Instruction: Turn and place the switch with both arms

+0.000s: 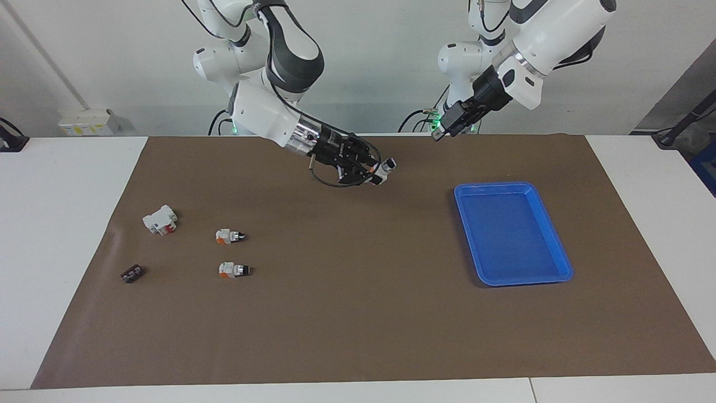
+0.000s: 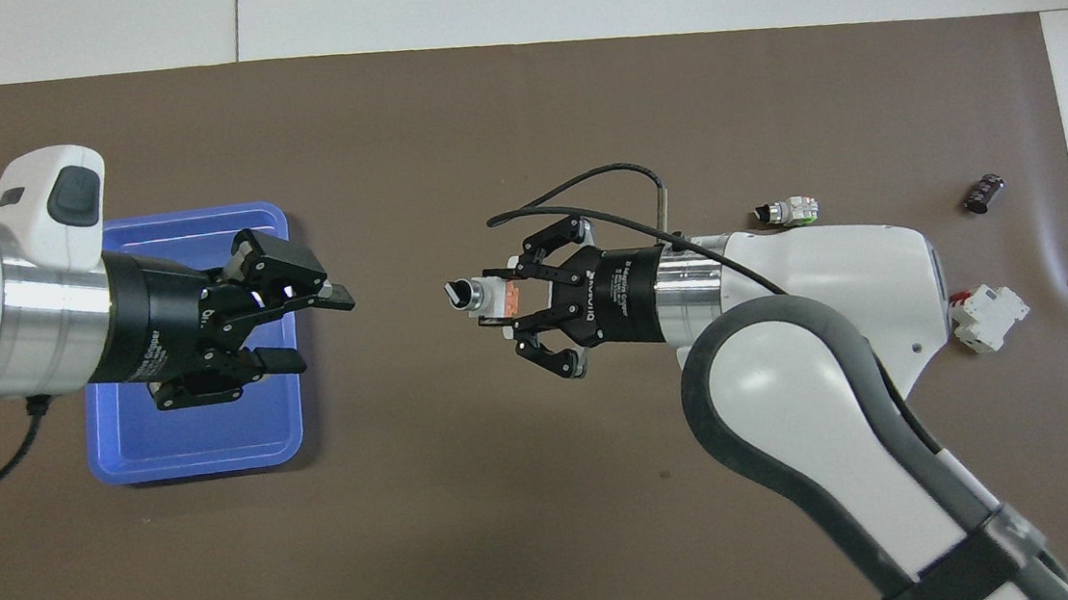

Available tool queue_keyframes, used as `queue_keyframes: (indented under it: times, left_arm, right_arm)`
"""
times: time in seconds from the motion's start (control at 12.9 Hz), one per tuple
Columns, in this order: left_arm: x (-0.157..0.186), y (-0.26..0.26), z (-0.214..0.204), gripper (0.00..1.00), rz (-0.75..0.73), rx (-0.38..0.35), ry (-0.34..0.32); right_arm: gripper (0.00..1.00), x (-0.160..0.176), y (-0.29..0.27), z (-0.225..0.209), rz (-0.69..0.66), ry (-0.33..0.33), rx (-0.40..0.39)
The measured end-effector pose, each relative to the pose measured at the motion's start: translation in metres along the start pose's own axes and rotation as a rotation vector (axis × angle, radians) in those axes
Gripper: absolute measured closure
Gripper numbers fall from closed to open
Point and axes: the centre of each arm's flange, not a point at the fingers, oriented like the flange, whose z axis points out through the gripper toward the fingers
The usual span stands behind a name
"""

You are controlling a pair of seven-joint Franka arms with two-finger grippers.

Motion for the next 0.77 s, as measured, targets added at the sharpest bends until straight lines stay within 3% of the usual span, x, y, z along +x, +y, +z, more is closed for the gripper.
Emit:
queue_keyframes:
  times: [0.23, 0.77]
  left_arm:
    - [-0.016, 0.011, 0.025, 0.36, -0.078, -0.032, 0.018]
    - [-0.024, 0.015, 0.054, 0.45, -0.056, -0.077, 0.058]
  right_arm:
    - [0.59, -0.005, 0.000, 0.000, -0.002, -0.007, 0.009]
    - [0.59, -0.011, 0.002, 0.006, -0.014, -0.007, 0.019]
